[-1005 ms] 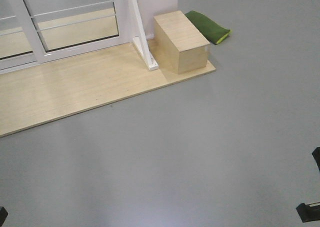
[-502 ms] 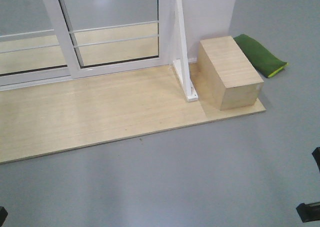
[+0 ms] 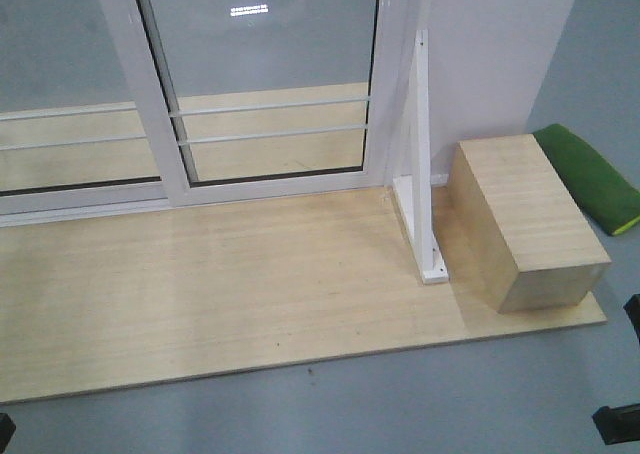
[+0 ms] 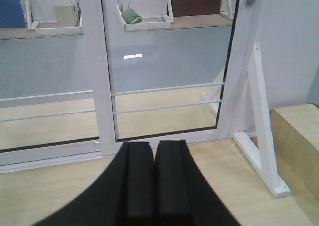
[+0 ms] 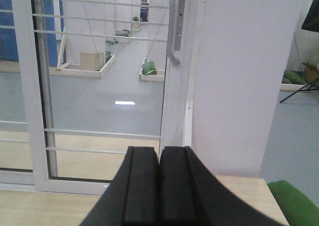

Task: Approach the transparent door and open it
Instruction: 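Drive the base forward up to the transparent sliding door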

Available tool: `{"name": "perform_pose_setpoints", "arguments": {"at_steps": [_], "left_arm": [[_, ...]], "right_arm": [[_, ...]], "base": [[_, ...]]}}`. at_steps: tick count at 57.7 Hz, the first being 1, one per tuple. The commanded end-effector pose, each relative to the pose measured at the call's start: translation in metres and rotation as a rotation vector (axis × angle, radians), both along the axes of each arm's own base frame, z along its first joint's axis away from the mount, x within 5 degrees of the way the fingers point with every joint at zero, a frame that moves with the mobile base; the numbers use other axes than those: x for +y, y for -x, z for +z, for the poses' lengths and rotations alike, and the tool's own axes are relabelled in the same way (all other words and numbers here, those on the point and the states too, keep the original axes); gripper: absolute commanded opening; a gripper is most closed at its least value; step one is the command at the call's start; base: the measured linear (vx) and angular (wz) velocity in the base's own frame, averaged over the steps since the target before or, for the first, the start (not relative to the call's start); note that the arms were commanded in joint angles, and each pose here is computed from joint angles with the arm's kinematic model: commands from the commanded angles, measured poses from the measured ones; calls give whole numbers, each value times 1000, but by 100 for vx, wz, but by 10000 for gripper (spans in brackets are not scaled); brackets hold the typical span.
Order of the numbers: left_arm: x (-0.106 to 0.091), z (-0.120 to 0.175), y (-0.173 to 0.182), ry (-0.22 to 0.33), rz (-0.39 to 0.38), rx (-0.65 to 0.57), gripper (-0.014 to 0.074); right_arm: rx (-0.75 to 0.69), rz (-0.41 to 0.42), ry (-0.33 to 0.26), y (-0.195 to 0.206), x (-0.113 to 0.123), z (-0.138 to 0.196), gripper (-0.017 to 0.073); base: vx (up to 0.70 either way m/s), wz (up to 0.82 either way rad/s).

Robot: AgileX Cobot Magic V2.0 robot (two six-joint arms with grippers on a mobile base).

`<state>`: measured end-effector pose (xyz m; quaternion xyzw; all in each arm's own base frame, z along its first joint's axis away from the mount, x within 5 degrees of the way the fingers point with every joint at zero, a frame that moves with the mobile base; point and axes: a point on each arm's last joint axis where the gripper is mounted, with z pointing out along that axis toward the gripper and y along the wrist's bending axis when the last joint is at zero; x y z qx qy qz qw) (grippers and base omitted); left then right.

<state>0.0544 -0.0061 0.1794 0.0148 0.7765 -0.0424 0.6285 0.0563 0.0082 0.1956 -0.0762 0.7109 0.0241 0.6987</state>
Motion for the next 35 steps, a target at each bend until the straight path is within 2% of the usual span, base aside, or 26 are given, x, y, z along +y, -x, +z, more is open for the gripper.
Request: {"name": "perform_pose_setpoints", "arguments": {"at_steps": [1, 35], "left_arm": [[1, -2, -1, 21, 14, -62, 0], [1, -2, -1, 21, 14, -62, 0]], "right_arm": [[-77, -9, 0, 1, -1, 3, 0], [-77, -9, 0, 1, -1, 3, 0]], "base": [[55, 13], [51, 13]]}}
